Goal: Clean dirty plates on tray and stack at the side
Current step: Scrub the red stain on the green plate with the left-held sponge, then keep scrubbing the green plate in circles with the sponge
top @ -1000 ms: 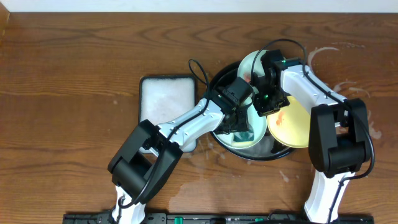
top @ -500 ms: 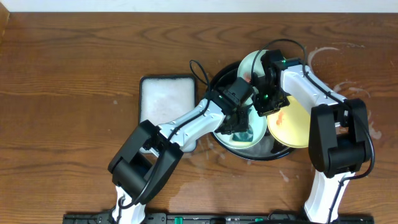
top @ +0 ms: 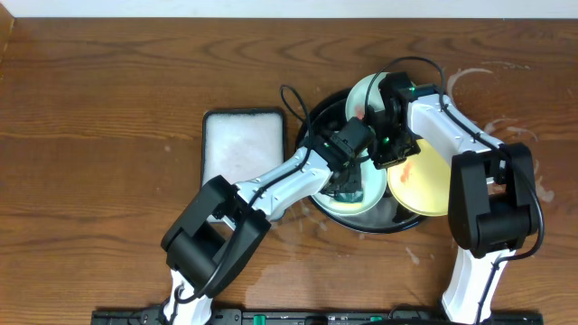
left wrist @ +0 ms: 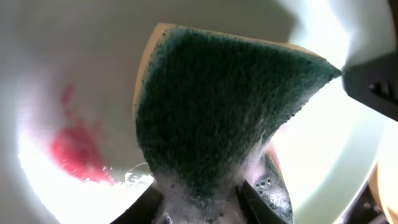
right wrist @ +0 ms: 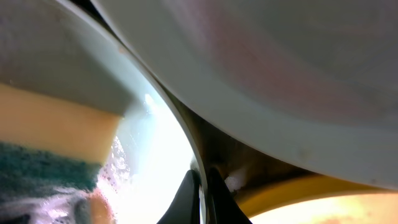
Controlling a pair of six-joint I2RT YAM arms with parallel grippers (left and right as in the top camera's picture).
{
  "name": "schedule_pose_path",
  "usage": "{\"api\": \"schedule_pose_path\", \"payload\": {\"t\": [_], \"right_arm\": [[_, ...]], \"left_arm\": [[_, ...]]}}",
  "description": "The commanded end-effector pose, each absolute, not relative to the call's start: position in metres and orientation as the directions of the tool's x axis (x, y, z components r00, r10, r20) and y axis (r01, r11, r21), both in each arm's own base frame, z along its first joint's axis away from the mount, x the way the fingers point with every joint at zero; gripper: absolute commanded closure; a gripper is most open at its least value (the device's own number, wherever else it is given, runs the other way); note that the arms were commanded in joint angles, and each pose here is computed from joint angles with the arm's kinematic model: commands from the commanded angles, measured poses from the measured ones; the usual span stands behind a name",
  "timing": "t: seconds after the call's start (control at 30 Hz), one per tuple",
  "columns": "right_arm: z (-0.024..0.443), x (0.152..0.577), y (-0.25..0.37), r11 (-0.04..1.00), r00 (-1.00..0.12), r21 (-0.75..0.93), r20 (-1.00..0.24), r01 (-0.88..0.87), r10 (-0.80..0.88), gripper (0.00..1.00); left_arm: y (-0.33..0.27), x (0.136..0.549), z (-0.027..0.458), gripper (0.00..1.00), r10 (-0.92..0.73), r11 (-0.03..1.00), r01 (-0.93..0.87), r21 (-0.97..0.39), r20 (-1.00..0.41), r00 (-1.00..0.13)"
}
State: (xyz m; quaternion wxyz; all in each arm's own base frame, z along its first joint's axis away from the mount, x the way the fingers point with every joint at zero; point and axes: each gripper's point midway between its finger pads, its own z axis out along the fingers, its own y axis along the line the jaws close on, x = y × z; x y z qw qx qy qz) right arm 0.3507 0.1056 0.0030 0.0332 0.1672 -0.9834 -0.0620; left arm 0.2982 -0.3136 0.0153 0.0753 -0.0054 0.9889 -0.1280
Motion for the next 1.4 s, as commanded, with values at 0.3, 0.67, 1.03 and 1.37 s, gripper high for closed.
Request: {"api": "schedule_pose_path", "payload": {"t": [0.3, 0.67, 1.03, 1.37], "right_arm": [[-0.006, 0.34, 0.104, 0.942, -0.943, 0.132, 0.092, -0.307, -0.32, 0.99], [-0.006, 0.339, 0.104, 0.942, -0.943, 0.132, 0.093, -0.307, -0.32, 0.99], [-0.006, 0.339, 0.104, 0.942, -0.943, 0.133, 0.093, -0.307, -0.32, 0.99], [-0.006, 0.339, 0.104, 0.942, -0.943, 0.133, 0.093, -0.307, -0.321, 0.99]], "left_arm": [[-0.208, 0.339, 0.004, 0.71, 0.032, 0.954, -0.091, 0.285, -0.4, -0.916], [-0.215, 0.361, 0.051, 0.75, 0.058, 0.961, -0.088, 0.261, -0.504, -0.862], [-0.256, 0.356, 0.102, 0.75, -0.115, 0.993, -0.088, -0.078, -0.517, -0.848], [-0.3, 0.341, 0.069, 0.75, -0.175, 0.959, -0.081, -0.273, -0.342, -0.923]]}}
